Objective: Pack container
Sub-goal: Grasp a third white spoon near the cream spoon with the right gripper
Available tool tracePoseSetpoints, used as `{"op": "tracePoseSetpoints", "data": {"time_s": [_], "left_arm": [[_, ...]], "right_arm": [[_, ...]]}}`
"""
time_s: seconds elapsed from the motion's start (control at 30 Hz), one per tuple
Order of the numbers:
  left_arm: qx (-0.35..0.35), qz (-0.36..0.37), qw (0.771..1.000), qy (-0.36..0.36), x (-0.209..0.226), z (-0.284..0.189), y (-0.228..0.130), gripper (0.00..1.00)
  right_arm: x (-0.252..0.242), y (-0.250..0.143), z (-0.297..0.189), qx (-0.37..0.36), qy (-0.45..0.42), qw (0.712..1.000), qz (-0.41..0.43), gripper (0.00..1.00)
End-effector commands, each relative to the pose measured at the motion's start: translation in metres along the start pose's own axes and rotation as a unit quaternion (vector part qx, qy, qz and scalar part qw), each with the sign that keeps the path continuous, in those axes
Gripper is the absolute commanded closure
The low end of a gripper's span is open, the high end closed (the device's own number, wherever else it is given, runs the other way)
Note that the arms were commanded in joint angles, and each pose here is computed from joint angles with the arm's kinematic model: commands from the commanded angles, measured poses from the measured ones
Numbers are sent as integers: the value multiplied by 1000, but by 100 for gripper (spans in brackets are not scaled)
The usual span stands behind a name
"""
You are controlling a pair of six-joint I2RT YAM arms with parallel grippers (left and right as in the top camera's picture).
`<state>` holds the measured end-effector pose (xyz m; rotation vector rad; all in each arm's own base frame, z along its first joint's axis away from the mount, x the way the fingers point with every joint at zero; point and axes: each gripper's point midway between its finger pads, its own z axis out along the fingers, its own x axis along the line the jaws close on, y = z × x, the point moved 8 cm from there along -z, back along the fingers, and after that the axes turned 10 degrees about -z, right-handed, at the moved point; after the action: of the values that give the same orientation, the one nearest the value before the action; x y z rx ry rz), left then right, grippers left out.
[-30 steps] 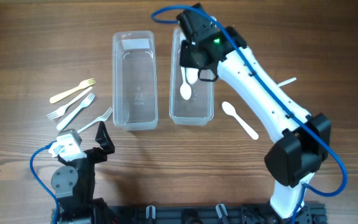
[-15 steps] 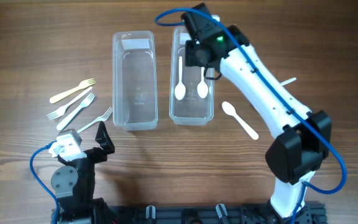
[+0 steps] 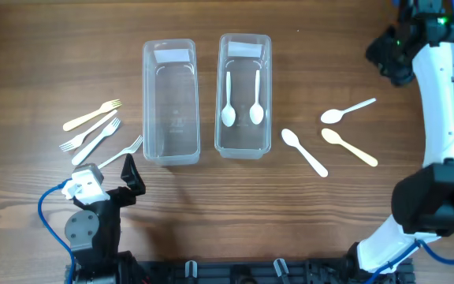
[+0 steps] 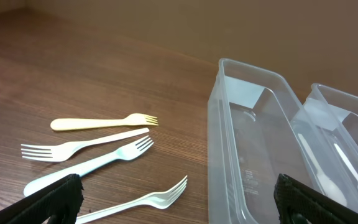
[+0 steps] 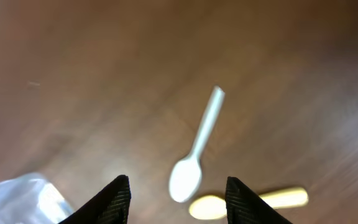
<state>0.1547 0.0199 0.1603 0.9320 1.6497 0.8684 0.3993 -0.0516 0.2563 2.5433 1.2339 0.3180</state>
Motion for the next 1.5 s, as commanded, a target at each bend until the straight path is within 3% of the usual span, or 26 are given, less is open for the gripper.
{"op": "tracePoseSetpoints", "data": {"time_s": [0.0, 0.37, 1.3, 1.37, 1.47], "left_arm": [[0, -2, 1000, -8, -1, 0, -1, 0], [0, -2, 1000, -8, -1, 0, -1, 0], [0, -2, 1000, -8, -1, 0, -1, 0], [0, -2, 1000, -8, -1, 0, -1, 0], [0, -2, 1000, -8, -1, 0, -1, 0]], "right_arm": [[-7, -21, 37, 48, -11, 998, 34, 54], [-20, -69, 100, 100, -24, 990, 94, 55], [-14, -95, 179, 174, -30, 980, 92, 52], [-13, -95, 180, 175, -26, 980, 92, 59], [-12, -96, 179, 180, -19, 979, 93, 83]]}}
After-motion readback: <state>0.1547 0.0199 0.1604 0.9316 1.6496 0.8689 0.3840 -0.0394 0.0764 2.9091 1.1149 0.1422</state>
